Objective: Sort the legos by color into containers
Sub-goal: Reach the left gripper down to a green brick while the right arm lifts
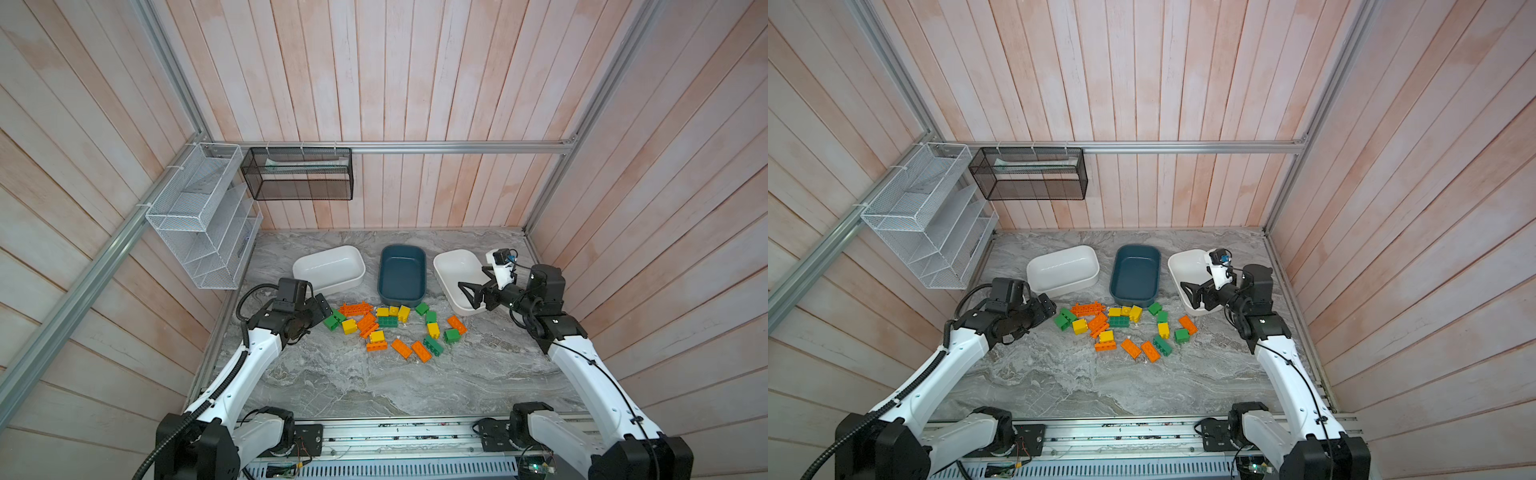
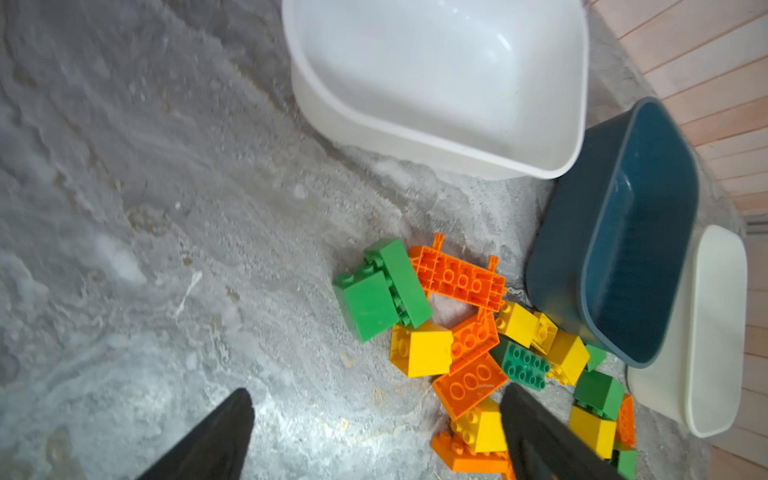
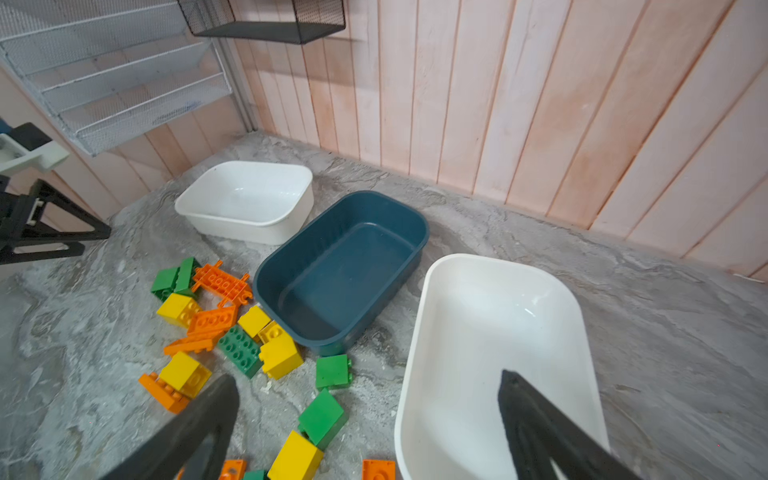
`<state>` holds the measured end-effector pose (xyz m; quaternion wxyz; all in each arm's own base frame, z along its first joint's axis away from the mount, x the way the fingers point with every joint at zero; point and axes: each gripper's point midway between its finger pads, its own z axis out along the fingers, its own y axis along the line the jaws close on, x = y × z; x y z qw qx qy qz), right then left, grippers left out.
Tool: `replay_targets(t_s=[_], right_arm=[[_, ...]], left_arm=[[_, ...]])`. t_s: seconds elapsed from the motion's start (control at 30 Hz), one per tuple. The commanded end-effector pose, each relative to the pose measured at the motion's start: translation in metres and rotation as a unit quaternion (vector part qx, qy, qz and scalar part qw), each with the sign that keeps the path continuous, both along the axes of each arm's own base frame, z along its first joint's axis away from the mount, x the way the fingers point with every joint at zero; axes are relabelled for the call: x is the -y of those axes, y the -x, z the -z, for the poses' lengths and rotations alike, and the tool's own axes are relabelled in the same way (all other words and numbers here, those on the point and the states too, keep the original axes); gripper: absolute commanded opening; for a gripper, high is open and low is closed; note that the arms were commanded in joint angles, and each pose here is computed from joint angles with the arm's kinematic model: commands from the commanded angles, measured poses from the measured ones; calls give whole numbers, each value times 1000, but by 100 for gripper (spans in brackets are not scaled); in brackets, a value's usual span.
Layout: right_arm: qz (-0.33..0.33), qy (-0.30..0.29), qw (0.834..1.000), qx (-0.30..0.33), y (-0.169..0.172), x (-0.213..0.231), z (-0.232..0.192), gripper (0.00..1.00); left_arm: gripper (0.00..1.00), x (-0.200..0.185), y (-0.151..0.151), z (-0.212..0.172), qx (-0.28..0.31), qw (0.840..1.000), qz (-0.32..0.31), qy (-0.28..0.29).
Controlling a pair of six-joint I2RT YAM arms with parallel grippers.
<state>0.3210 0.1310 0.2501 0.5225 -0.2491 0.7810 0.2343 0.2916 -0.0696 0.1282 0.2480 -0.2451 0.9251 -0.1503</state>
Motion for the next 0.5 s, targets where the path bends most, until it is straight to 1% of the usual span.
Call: replay_targets(t_s=[0.0,0.13,0.33,0.47], right_arm=[[-30,16,999,-33,12,-12,14,98],[-37,16,999,-37,11,-21,16,98],[-33,20,999,-38,11,-24,20,98],[-31,26,998,-41,11,-23,22,98]], left_arm=[[89,-2,8,11,-42,998,-43,-3],[84,3,5,32,-78,995,-57,-14],[78,11,-18,45,-72,996,-59,-13],[77,18,-30,51,-75,996,-53,-17]])
